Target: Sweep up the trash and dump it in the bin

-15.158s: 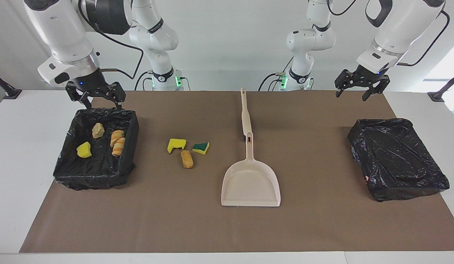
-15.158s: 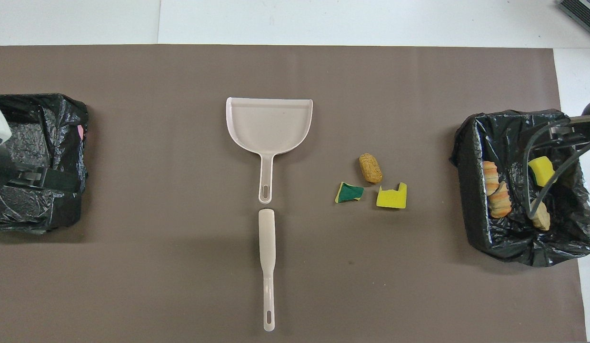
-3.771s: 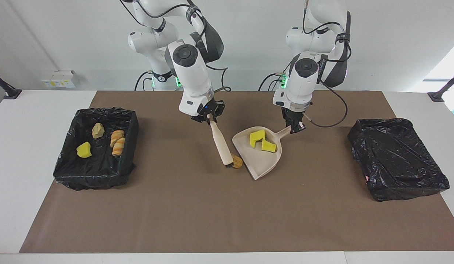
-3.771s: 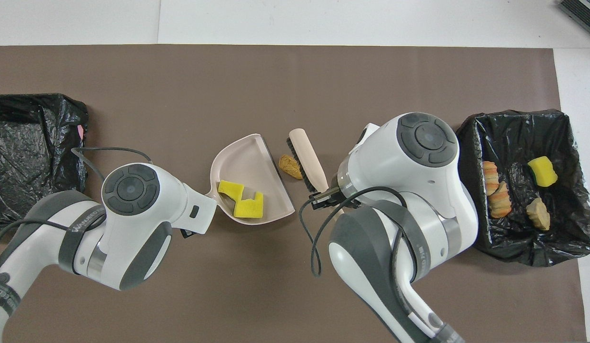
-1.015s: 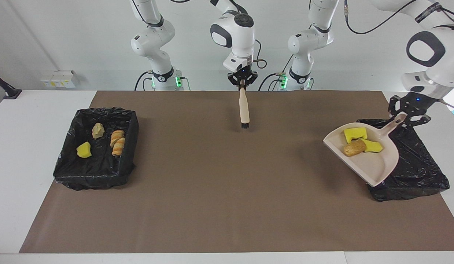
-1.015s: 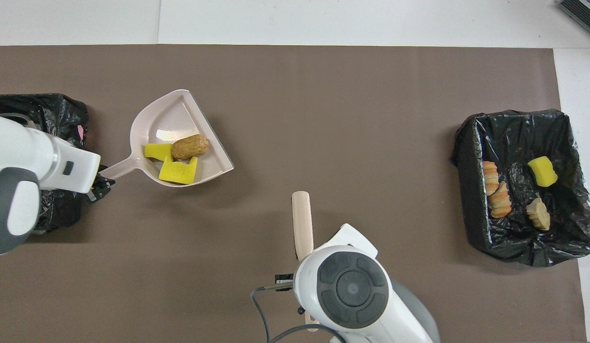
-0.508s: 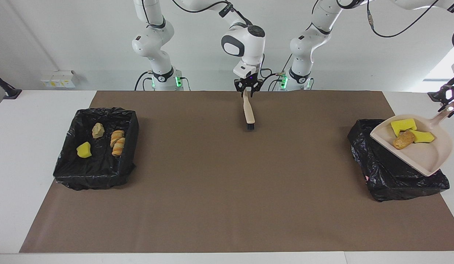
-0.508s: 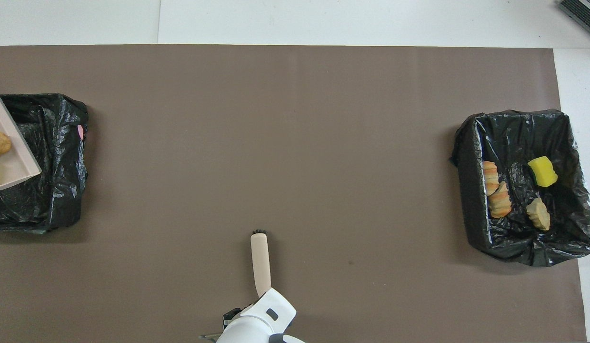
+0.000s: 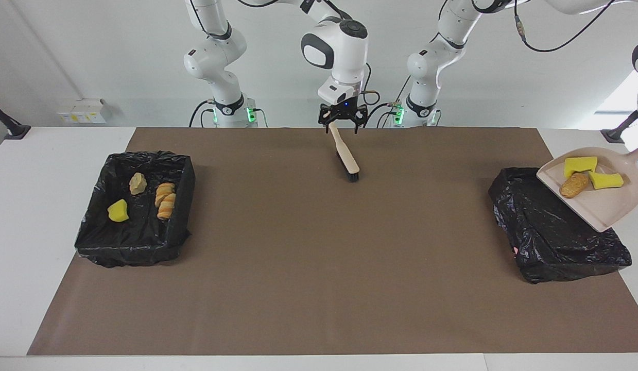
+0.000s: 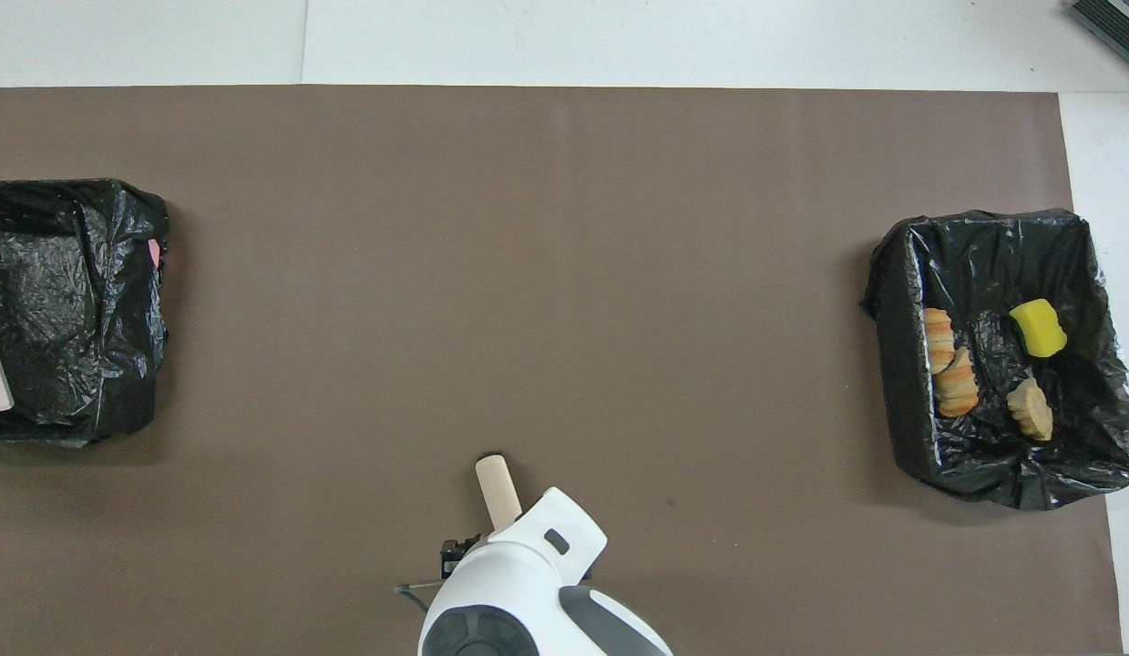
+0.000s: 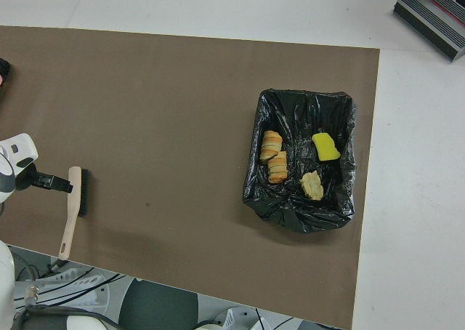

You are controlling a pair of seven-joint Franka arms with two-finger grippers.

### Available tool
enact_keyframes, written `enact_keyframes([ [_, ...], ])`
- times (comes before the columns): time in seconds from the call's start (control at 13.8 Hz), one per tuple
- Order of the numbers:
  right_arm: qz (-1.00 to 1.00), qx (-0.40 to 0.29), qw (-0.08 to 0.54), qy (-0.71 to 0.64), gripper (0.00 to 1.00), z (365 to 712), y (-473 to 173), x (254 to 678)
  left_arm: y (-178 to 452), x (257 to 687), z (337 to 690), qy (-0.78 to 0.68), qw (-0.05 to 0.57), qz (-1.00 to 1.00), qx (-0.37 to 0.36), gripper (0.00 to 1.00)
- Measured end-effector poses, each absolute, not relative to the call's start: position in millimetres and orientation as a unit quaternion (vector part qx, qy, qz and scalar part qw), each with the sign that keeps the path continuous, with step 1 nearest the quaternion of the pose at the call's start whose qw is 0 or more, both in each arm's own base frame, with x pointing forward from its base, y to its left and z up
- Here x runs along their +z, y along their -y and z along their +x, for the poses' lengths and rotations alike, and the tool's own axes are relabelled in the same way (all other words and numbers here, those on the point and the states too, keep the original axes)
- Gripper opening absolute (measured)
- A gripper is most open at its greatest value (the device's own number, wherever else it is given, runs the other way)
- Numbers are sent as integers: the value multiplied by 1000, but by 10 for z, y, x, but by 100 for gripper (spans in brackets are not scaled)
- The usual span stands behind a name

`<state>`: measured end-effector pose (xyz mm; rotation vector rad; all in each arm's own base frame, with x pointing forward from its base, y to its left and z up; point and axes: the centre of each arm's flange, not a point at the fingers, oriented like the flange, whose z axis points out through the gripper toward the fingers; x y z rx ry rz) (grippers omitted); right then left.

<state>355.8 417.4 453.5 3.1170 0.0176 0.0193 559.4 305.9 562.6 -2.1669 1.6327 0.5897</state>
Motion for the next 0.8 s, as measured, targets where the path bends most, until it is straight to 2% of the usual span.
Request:
enact_keyframes([
  [0.36,999,-29,2,-45,100,4290,-3357,5239,-2601,5714,5857,-612,245,-697,281,31],
  [0.8,994,-48,-23,-93,100,5039,-1966,5617,-2300,5925,6020,-619,305,-644,331,31],
])
